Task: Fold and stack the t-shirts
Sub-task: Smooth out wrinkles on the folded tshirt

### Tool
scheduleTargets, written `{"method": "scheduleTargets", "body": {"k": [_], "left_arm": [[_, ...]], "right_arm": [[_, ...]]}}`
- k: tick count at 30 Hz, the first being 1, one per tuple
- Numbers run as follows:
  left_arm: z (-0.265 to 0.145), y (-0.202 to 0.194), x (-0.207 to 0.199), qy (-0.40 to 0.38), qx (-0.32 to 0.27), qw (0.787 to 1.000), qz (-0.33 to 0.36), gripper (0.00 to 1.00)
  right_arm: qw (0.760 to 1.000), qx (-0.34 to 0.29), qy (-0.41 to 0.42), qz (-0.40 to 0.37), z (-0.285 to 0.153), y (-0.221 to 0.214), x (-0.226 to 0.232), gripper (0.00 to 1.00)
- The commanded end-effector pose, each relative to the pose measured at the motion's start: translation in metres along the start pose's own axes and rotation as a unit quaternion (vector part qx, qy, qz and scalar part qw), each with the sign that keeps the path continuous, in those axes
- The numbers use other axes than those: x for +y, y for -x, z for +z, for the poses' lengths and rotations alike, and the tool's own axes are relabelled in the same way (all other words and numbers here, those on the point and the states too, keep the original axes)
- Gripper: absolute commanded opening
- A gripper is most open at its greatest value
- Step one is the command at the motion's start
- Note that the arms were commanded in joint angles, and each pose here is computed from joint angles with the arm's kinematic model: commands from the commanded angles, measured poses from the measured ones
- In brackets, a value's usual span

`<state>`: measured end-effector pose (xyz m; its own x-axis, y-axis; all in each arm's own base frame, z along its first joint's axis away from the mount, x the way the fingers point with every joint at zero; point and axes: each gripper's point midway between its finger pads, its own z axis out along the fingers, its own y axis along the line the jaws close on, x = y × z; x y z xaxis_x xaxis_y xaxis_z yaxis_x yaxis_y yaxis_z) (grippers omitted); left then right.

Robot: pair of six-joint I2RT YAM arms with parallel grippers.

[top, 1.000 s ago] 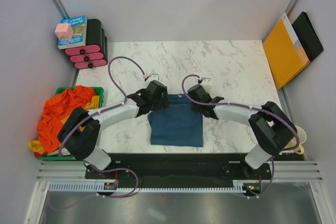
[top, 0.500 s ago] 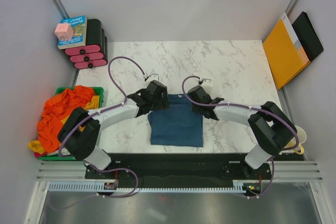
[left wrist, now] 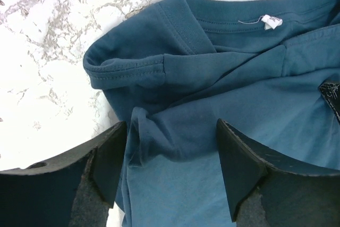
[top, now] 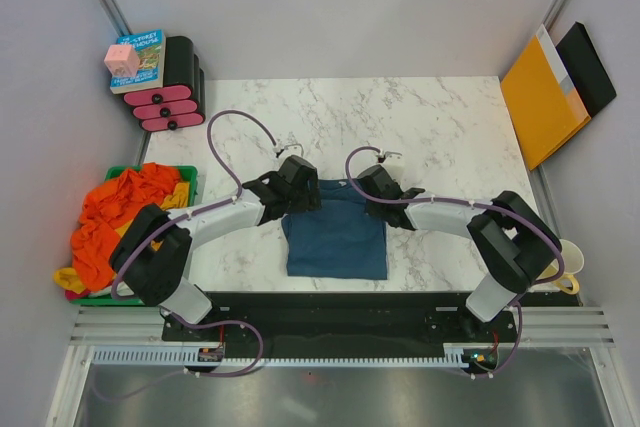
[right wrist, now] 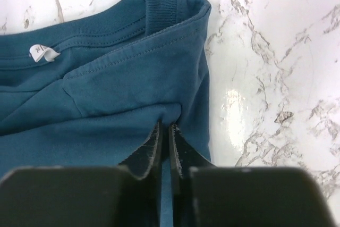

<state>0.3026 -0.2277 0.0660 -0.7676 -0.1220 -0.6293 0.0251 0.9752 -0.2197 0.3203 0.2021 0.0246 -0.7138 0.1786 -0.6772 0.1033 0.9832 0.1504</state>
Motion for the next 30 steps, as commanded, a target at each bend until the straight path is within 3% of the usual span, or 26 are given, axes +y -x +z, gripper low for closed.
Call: {"method": "scheduleTargets", "body": {"k": [1, 2, 10, 13, 19, 30], "left_arm": [[-0.008, 0.009, -0.006, -0.018, -0.017, 1.0, -0.017, 0.73], [-0.008, 0.008, -0.005, -0.018, -0.017, 1.0, -0.016, 0.72], [-0.012, 0.015, -0.006, -0.018, -0.028, 0.999, -0.019, 0.7], [-0.012, 0.019, -0.007, -0.018, -0.032, 0.999, -0.019, 0.61], [-0.011, 0.018, -0.008, -0.018, -0.029, 0.999, -0.02, 0.02], [-0.023, 0.033, -0.008, -0.018, -0.052, 0.998, -0.017, 0.02]], "right_arm": [[1.0, 0.008, -0.008, -0.002, 0.004, -0.009, -0.007, 0.07], [1.0, 0.007, -0.006, -0.002, 0.004, -0.007, -0.006, 0.03], [1.0, 0.0, -0.001, -0.003, 0.002, 0.001, -0.001, 0.0], [1.0, 0.0, 0.001, -0.005, 0.001, 0.001, 0.001, 0.0], [1.0, -0.002, 0.004, -0.005, -0.002, 0.004, 0.001, 0.0], [0.999, -0.04, 0.023, 0.008, -0.027, 0.038, 0.01, 0.0]]}}
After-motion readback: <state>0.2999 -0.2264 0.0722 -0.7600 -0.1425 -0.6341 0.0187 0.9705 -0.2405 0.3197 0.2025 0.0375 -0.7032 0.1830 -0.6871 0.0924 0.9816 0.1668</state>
